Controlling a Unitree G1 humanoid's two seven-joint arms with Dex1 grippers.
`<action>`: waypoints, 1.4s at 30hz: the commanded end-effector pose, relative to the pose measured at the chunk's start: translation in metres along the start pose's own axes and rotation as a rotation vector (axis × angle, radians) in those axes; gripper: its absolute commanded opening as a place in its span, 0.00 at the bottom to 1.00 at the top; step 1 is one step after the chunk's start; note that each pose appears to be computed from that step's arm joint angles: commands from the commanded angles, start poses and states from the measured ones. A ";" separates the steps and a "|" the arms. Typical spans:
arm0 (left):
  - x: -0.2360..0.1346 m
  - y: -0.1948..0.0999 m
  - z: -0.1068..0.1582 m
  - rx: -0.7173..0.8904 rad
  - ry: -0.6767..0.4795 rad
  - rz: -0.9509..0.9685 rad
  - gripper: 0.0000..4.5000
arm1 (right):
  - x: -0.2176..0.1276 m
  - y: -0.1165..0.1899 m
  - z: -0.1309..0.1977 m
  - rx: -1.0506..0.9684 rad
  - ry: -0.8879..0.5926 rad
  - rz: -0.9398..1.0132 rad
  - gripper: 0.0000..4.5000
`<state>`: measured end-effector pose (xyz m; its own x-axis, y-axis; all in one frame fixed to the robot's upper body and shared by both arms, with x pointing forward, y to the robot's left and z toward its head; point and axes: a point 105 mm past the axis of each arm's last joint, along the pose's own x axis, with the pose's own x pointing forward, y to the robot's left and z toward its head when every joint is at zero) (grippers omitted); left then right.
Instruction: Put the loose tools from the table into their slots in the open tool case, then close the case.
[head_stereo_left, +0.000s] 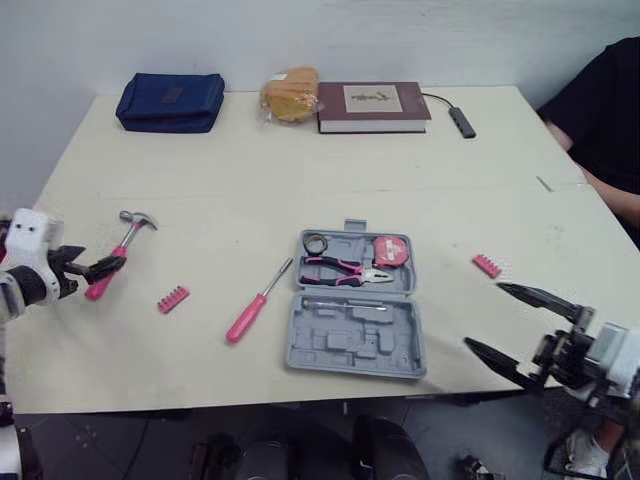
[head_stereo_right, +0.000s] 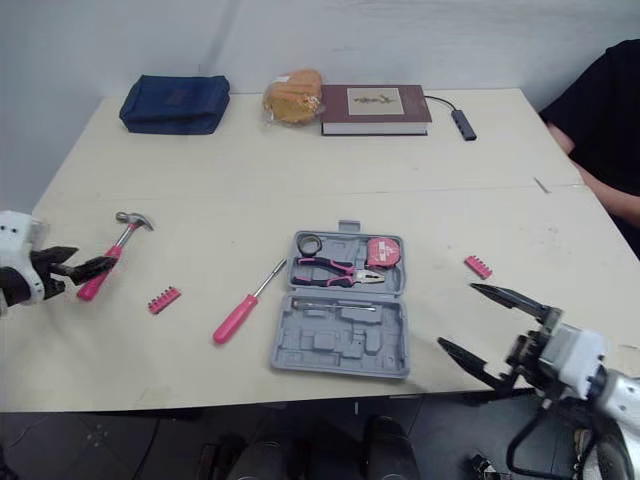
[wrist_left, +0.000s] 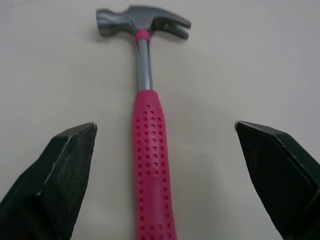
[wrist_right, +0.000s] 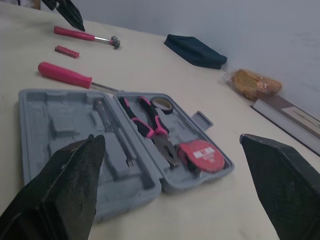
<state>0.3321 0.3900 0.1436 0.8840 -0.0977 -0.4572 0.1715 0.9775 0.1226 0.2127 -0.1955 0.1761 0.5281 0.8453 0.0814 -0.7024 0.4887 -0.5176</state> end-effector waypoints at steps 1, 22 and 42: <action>0.008 0.007 -0.001 0.016 0.022 0.024 0.99 | 0.024 0.002 0.021 -0.038 -0.042 0.055 1.00; 0.030 -0.017 0.025 0.030 -0.190 -0.150 0.12 | 0.039 -0.002 0.031 -0.044 0.022 0.076 1.00; -0.039 -0.303 0.067 0.683 -0.368 -1.276 0.12 | -0.011 0.005 0.013 0.039 0.206 0.102 1.00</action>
<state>0.2764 0.0904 0.1730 0.0057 -0.9443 -0.3289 0.9789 -0.0619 0.1949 0.1983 -0.1956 0.1766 0.5268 0.8362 -0.1528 -0.7897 0.4149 -0.4519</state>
